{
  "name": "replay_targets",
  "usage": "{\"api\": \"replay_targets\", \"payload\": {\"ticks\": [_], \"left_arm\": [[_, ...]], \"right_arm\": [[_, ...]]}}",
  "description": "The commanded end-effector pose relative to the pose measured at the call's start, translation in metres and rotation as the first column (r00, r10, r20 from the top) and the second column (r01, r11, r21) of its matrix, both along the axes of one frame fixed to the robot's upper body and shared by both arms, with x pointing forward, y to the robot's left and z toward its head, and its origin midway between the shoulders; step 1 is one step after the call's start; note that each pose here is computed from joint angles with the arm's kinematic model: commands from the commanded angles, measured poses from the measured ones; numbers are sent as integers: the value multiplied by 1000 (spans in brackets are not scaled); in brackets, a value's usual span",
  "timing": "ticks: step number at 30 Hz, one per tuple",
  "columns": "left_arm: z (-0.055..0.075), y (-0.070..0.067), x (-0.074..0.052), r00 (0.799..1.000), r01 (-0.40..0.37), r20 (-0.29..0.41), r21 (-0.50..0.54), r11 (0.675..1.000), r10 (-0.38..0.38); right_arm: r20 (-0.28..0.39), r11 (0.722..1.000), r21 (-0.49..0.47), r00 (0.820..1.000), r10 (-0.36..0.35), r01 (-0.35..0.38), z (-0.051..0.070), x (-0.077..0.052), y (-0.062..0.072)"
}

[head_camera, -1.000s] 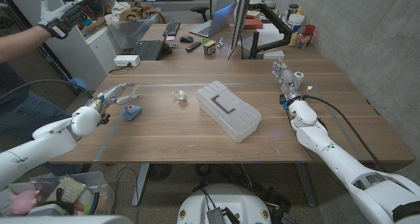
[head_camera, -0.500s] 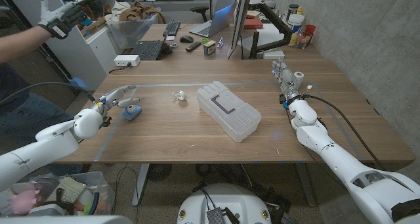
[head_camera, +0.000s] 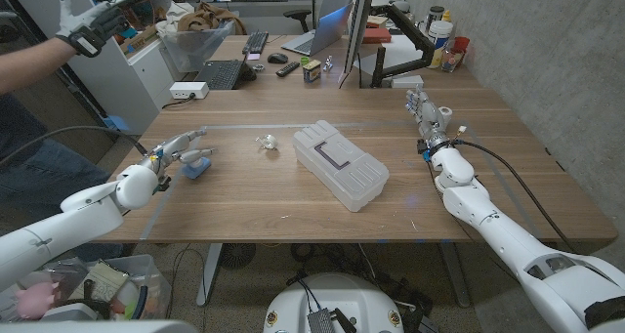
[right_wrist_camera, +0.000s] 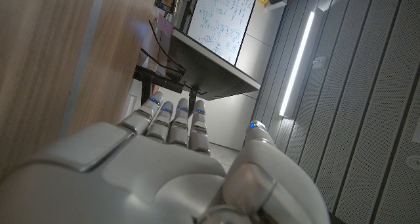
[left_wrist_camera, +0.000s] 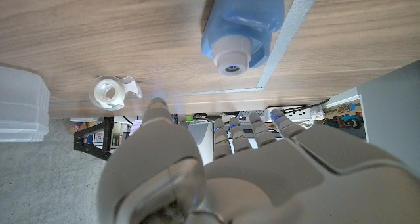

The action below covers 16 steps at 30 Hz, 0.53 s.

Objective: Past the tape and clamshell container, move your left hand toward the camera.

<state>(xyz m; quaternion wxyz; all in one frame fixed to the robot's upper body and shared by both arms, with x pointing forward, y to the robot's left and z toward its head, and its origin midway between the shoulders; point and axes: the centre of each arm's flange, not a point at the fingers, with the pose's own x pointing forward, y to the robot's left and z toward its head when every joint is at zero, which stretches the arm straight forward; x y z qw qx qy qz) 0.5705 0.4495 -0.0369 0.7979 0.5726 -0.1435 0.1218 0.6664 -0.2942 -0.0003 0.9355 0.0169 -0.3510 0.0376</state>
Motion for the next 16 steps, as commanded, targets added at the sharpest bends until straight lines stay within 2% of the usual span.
{"api": "replay_targets", "payload": {"ticks": [1,16], "left_arm": [[-6,-6,3,1000,3,-8,-3,1000,-3],[-11,-4,2,1000,-3,-17,-4,1000,3]], "right_arm": [[0,1000,-8,1000,1,-1,0,-1,-2],[-7,1000,-15,1000,3,-3,1,4,3]]}}
